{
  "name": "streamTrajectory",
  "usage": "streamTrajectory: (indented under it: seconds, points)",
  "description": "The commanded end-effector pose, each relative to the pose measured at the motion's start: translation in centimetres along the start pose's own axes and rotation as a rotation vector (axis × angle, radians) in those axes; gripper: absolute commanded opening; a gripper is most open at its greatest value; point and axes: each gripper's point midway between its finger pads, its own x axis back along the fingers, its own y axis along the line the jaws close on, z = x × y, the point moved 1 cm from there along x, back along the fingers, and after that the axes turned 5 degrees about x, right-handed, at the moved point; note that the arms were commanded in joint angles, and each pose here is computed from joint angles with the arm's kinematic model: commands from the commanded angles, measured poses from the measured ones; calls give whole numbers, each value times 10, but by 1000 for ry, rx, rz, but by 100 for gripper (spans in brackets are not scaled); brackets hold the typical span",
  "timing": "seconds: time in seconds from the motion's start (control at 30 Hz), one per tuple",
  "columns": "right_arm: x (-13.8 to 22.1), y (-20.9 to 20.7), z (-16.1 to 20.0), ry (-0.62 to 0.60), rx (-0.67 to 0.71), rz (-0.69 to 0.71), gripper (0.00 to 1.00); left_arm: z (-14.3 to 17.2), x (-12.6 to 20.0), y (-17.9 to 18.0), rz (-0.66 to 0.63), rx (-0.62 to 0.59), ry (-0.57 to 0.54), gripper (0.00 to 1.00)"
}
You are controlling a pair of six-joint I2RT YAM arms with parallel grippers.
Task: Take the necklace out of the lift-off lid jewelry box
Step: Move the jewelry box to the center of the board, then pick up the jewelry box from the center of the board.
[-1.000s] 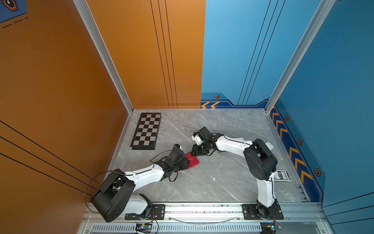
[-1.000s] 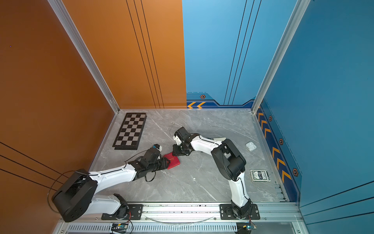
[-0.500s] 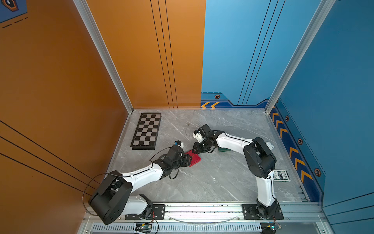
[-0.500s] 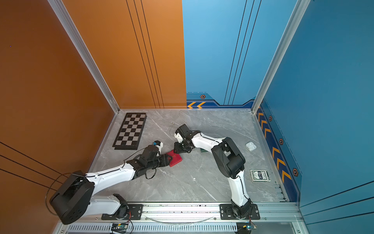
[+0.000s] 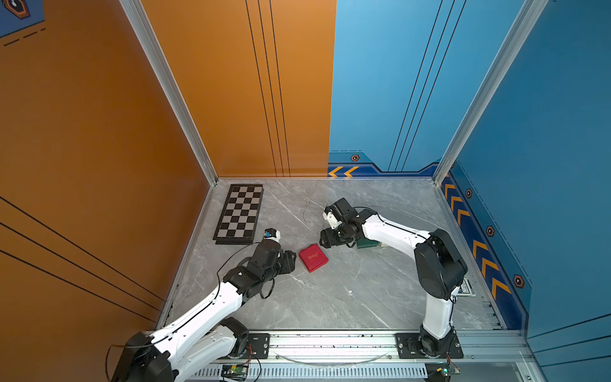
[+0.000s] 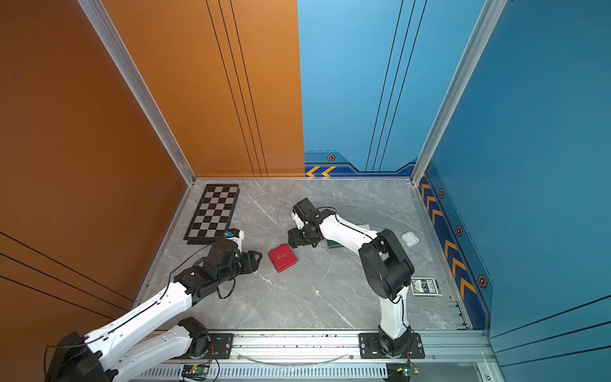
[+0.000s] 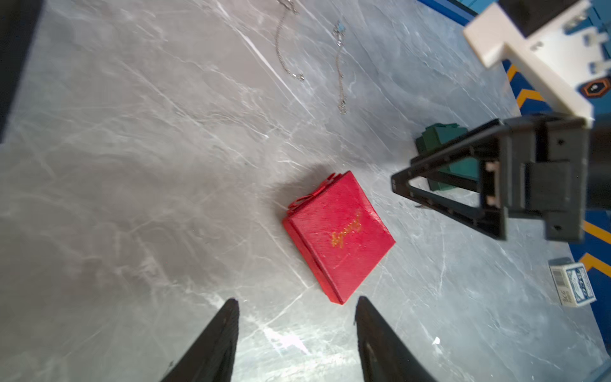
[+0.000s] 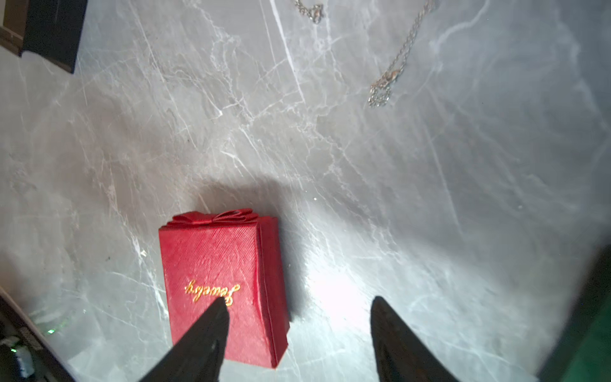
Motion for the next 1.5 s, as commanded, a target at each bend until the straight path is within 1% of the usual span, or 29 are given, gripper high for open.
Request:
streamTrajectory:
  seconds: [0.0, 0.17, 0.23, 0.37, 0.6, 0.8, 1.13, 1.33, 1.37, 1.47]
  points:
    - [9, 8, 16, 33, 64, 81, 78, 2, 15, 30, -112, -12, 7, 60]
    - [7, 26, 26, 45, 123, 105, 92, 0, 27, 44, -117, 30, -23, 66]
    - [6, 32, 27, 46, 151, 119, 95, 1, 28, 47, -112, 42, -21, 69]
    - [2, 42, 30, 60, 206, 146, 99, 4, 27, 50, -113, 45, -15, 72]
    - [-12, 56, 34, 105, 315, 171, 100, 4, 26, 48, -83, 45, -22, 77]
    - [-22, 63, 32, 119, 351, 171, 100, 7, 25, 50, -86, 49, -18, 79]
    - [-36, 61, 32, 150, 370, 191, 100, 8, 22, 52, -90, 49, -6, 81]
    - [-35, 62, 28, 143, 362, 186, 100, 8, 21, 52, -90, 51, -7, 81]
    - [-44, 58, 33, 166, 359, 192, 100, 8, 21, 52, -89, 52, -8, 81]
    - [-47, 57, 34, 172, 355, 193, 100, 9, 20, 53, -93, 54, -3, 82]
